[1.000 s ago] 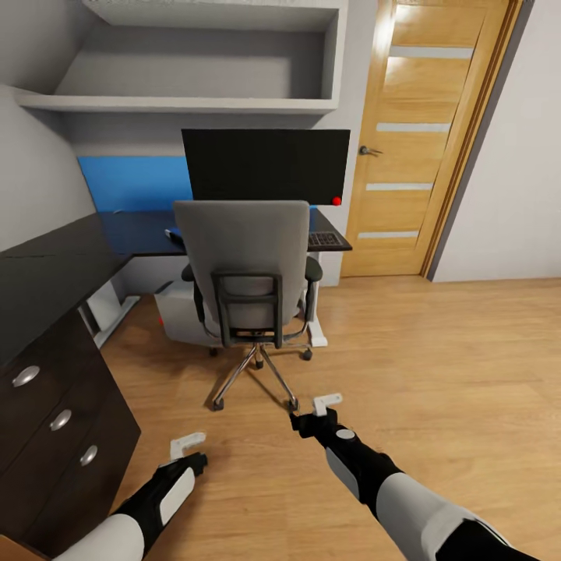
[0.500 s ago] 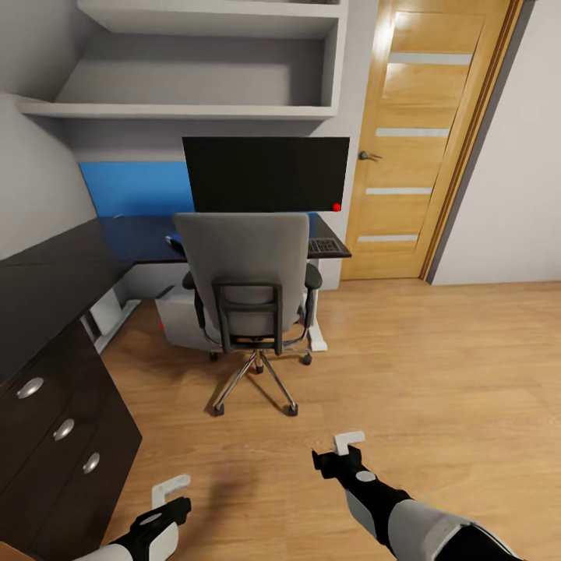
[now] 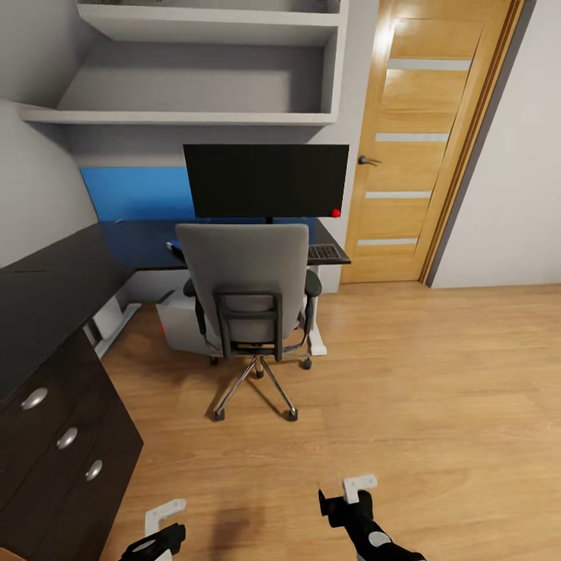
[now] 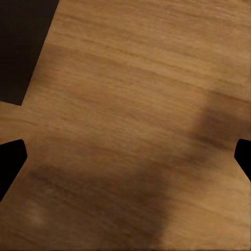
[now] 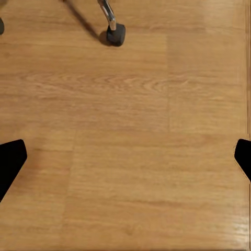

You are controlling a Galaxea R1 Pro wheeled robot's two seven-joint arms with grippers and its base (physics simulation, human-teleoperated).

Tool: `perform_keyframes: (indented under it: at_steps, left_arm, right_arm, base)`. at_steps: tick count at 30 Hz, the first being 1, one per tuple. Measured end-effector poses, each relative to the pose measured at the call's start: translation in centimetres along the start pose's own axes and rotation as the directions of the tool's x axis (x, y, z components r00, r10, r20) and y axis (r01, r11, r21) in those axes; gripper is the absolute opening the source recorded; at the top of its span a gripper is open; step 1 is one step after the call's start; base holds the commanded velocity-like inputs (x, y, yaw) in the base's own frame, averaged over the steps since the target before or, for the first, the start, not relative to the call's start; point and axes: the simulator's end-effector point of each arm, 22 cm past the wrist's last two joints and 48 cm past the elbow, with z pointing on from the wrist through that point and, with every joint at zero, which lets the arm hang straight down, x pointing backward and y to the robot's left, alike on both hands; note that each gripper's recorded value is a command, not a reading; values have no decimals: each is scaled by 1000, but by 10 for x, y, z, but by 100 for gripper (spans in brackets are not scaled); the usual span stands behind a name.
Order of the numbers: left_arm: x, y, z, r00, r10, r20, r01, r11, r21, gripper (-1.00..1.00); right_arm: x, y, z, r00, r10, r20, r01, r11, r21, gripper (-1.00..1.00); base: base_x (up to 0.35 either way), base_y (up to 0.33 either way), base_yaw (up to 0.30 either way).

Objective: In the bedroom, organize the workspace by keeping the computer under the desk, ensuring the monitor is on the desk, placing the keyboard on the desk next to the monitor, placing the mouse on the desk next to the keyboard, moving the folder from the swivel chair onto the desk next to the mouse, stacking the notebook on top of the folder with the pen on top of the notebook, and positioning the swivel chair next to the desk.

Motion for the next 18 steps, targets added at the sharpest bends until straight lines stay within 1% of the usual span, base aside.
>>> perform_keyframes:
  at_steps: [1,4,5,8,9,13,18]
  left_arm:
    - [1,1,-2,1000,0,-1,0,1000,-1,100]
    - [9,7,-8,1000,-2,6,2,1000,-8,100]
    - [13,10,-10,1000,-5,15,5,1000,-11,100]
    - [15,14,-16,1000,-8,30,8,1000,-13,100]
    - [19,19,-19,999,-12,43,13,1000,-19,100]
    - [17,22,-26,999,-11,46,12,1000,-23,100]
    - [22,26,-36,999,-7,32,8,1000,-26,100]
  right_arm:
    - [-1,-1,-2,1000,1,5,-1,1000,5,100]
    - [-4,-12,-9,1000,2,27,-3,998,56,100]
    - [-2,-16,-12,1000,3,31,-5,997,79,100]
    - [-3,-22,-19,999,3,37,-7,994,105,100]
    - [-3,-25,-24,999,6,54,-12,992,124,100]
    - [-5,-26,-31,998,7,60,-15,992,129,100]
    - [-4,-26,-42,998,10,54,-17,991,131,100]
  base:
    - [0,0,0]
    - [0,0,0]
    - [0,0,0]
    - [0,0,0]
    - [0,0,0]
    - [0,0,0]
    - [0,0,0]
